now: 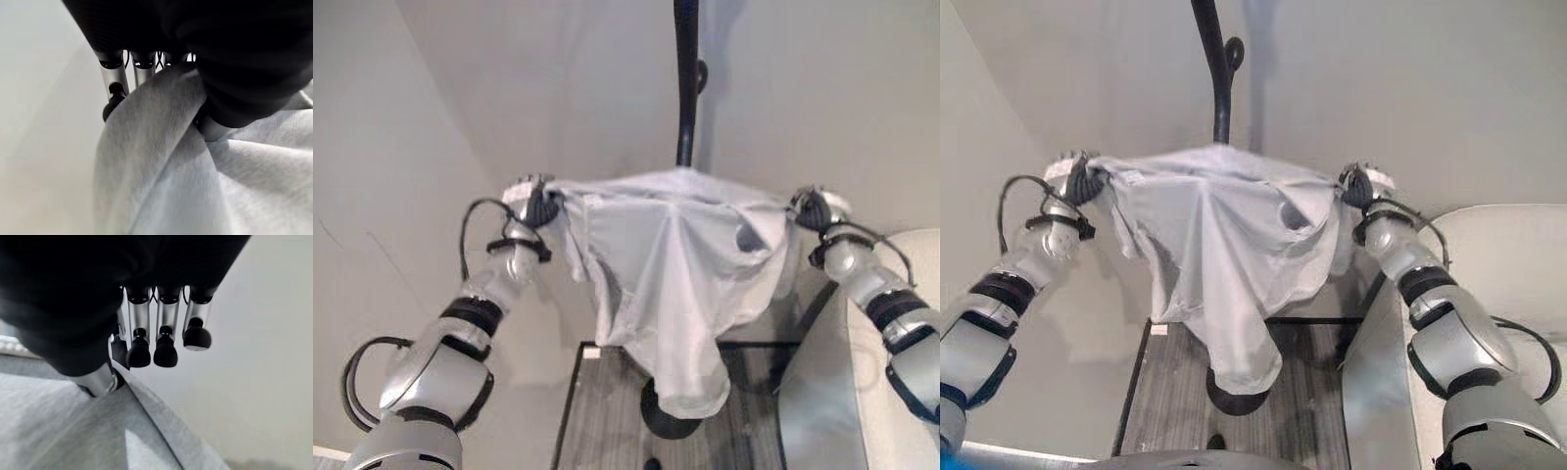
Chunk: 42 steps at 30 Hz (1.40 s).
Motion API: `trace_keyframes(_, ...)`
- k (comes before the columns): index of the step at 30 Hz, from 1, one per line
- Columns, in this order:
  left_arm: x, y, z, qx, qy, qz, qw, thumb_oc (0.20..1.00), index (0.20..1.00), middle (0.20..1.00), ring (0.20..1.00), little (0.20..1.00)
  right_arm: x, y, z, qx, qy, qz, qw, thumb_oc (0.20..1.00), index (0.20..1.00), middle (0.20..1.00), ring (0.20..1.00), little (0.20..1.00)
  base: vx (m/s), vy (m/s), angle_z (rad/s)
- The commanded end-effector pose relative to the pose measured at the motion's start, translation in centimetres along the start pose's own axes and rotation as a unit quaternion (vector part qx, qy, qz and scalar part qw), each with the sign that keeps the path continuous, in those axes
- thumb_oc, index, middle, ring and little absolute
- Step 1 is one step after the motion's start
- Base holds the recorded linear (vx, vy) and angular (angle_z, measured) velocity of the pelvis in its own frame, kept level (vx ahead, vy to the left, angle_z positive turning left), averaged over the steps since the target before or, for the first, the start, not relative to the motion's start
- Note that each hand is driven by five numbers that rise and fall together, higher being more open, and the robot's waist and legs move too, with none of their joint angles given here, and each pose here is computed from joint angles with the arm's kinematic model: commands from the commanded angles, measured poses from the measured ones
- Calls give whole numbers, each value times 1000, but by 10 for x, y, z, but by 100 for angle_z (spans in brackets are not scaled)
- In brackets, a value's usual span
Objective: Hang the clothes on the sofa on the clothes rack.
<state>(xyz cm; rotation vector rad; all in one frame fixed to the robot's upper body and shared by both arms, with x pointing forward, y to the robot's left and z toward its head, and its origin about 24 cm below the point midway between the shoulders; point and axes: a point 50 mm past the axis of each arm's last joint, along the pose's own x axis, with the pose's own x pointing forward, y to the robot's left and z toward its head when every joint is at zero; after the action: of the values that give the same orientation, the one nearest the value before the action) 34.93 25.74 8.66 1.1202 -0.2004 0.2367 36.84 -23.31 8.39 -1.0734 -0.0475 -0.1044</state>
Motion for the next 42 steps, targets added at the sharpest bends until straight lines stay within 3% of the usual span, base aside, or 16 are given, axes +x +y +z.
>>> trace_keyframes(1, 1, 48, -56, 33, 137, 70, 988, 200, 200, 200, 200, 200, -7, -55, -60, -56, 118, -61, 990, 200, 200, 200, 200, 200, -1, -11, 7)
trace_keyframes(7, -49, -28, -52, -82, 197, 22, 977, 200, 200, 200, 200, 200, -27, 24, -35, 26, 84, 7, 996, 200, 200, 200, 200, 200, -2, -2, 2)
trace_keyframes(9, -65, -55, -41, -145, 217, 2, 965, 200, 200, 200, 200, 200, -38, 52, -26, 57, 80, 38, 994, 200, 200, 200, 200, 200, 0, 0, 0)
trace_keyframes(10, -81, -80, -25, -229, 241, -10, 943, 200, 200, 200, 200, 200, -51, 80, -12, 120, 83, 57, 988, 200, 200, 200, 200, 200, 0, 0, 0)
trace_keyframes(11, -82, -81, -25, -229, 241, -10, 943, 379, 379, 379, 379, 379, -51, 80, -12, 120, 83, 57, 988, 200, 200, 200, 200, 200, 0, 0, 0)
trace_keyframes(12, -96, -105, -2, -378, 288, -5, 880, 1000, 1000, 1000, 1000, 1000, -67, 112, 12, 255, 100, 82, 958, 200, 200, 200, 200, 200, 0, 0, 0)
trace_keyframes(13, -96, -105, -3, -379, 288, -5, 879, 1000, 1000, 1000, 1000, 1000, -67, 112, 12, 256, 101, 83, 958, 200, 200, 200, 200, 200, 0, 0, 0)
trace_keyframes(14, -103, -115, 5, -424, 304, -22, 853, 1000, 1000, 1000, 1000, 1000, -71, 120, 22, 311, 105, 96, 940, 426, 426, 426, 426, 426, 0, 0, 0)
trace_keyframes(15, -104, -119, 10, -442, 304, -32, 843, 1000, 1000, 1000, 1000, 1000, -75, 125, 26, 336, 110, 103, 930, 868, 868, 868, 868, 868, 0, 0, 0)
trace_keyframes(16, -109, -124, 13, -469, 310, -44, 826, 1000, 1000, 1000, 1000, 1000, -78, 129, 31, 368, 112, 113, 916, 1000, 1000, 1000, 1000, 1000, 0, 0, 0)
trace_keyframes(18, -118, -129, 16, -494, 310, -67, 810, 1000, 1000, 1000, 1000, 1000, -82, 130, 33, 431, 116, 122, 887, 1000, 1000, 1000, 1000, 1000, -7, 6, 2)
trace_keyframes(22, -137, -133, -4, -524, 361, -65, 769, 1000, 1000, 1000, 1000, 1000, -88, 127, 15, 460, 147, 108, 869, 1000, 1000, 1000, 1000, 1000, -2, 3, 1)
trace_keyframes(24, -154, -127, -30, -539, 413, -17, 733, 1000, 1000, 1000, 1000, 1000, -92, 120, -5, 482, 177, 76, 855, 1000, 1000, 1000, 1000, 1000, 5, 17, 4)
trace_keyframes(34, -223, -115, -87, -520, 529, 63, 668, 1000, 1000, 1000, 1000, 1000, -120, 109, -46, 525, 227, 9, 821, 1000, 1000, 1000, 1000, 1000, 0, 3, -1)
trace_keyframes(36, -243, -114, -95, -506, 552, 61, 660, 1000, 1000, 1000, 1000, 1000, -130, 112, -55, 555, 250, -13, 793, 1000, 1000, 1000, 1000, 1000, 0, 0, 0)
trace_keyframes(42, -306, -122, -100, -466, 635, 13, 617, 1000, 1000, 1000, 1000, 1000, -188, 153, -82, 656, 391, -70, 642, 1000, 1000, 1000, 1000, 1000, 0, 0, 0)
